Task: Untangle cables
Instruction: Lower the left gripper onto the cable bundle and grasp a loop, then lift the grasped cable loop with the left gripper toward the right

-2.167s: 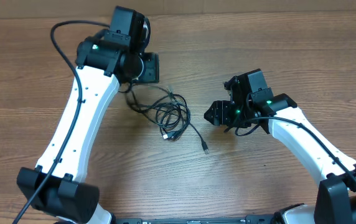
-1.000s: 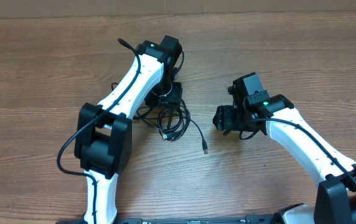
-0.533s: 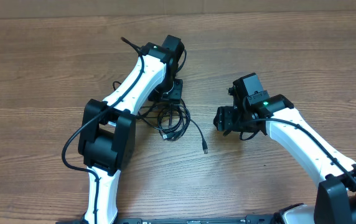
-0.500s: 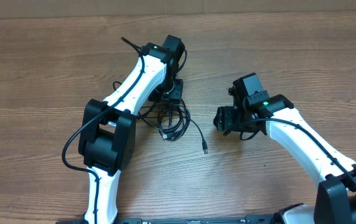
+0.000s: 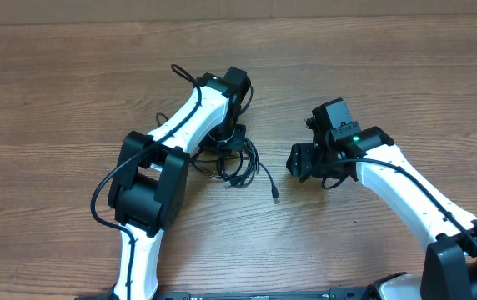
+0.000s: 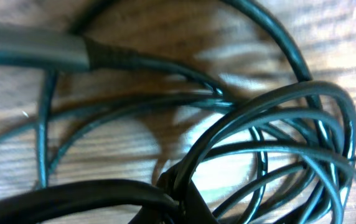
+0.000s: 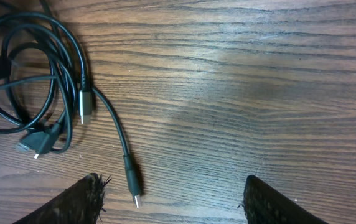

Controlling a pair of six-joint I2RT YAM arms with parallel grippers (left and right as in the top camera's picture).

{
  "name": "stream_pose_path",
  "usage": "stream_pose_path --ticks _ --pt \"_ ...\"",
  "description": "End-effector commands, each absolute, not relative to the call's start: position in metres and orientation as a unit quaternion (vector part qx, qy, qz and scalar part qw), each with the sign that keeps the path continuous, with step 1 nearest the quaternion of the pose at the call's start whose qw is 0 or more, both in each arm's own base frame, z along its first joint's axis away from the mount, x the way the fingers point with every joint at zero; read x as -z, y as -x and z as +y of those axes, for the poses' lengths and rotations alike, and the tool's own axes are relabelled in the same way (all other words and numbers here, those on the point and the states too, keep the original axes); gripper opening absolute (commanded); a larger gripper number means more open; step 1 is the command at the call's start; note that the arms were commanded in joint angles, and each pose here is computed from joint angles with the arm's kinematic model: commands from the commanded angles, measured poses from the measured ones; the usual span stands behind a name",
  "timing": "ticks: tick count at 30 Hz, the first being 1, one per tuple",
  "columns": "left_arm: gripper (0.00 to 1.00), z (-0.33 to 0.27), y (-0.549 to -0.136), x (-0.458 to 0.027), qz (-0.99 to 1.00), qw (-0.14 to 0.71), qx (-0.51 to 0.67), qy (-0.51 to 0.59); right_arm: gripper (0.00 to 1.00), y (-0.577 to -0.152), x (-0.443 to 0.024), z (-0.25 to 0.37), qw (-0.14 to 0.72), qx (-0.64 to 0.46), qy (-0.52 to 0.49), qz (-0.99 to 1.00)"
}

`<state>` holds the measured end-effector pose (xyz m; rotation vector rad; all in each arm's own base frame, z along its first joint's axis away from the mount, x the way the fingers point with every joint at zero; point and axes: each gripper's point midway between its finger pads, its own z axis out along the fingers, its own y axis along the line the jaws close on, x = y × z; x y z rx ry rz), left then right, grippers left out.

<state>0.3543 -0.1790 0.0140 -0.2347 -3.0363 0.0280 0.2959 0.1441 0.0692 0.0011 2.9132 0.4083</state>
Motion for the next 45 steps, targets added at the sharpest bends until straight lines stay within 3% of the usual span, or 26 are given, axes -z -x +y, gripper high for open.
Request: stream_pose_path --ticks 1,6,14,24,26,41,43,45 --pt "0.04 -0.202 -0.361 -0.038 -0.993 0.041 -0.067 0.09 0.71 -0.297 -0.068 0.143 0.103 -0.134 0.0 0.986" --pt "0.04 -0.243 -0.361 -0.095 -0.97 0.034 -0.187 0.154 0.78 -0.301 -0.069 0.145 0.111 -0.137 0.001 0.984" --pt "0.04 -0.265 -0.352 -0.163 -0.941 0.026 -0.267 0.207 0.76 -0.309 -0.075 0.157 0.129 -0.167 0.01 0.977" --pt "0.04 -0.275 -0.327 -0.188 -0.909 0.053 -0.33 0.248 0.36 -0.327 -0.083 0.162 0.166 -0.18 0.007 0.97" --pt "0.04 -0.273 -0.328 -0.191 -0.909 0.048 -0.331 0.248 0.29 -0.326 -0.08 0.157 0.159 -0.171 -0.036 0.972" --pt "0.04 -0.272 -0.33 -0.231 -0.897 -0.017 -0.353 0.265 0.4 -0.287 -0.052 0.166 0.063 -0.219 -0.135 0.964" --pt "0.04 -0.272 -0.331 -0.236 -0.895 -0.028 -0.354 0.268 0.32 -0.283 -0.047 0.164 0.056 -0.216 -0.145 0.964" --pt "0.04 -0.271 -0.331 -0.24 -0.895 -0.034 -0.353 0.27 0.08 -0.28 -0.043 0.163 0.053 -0.213 -0.147 0.964"
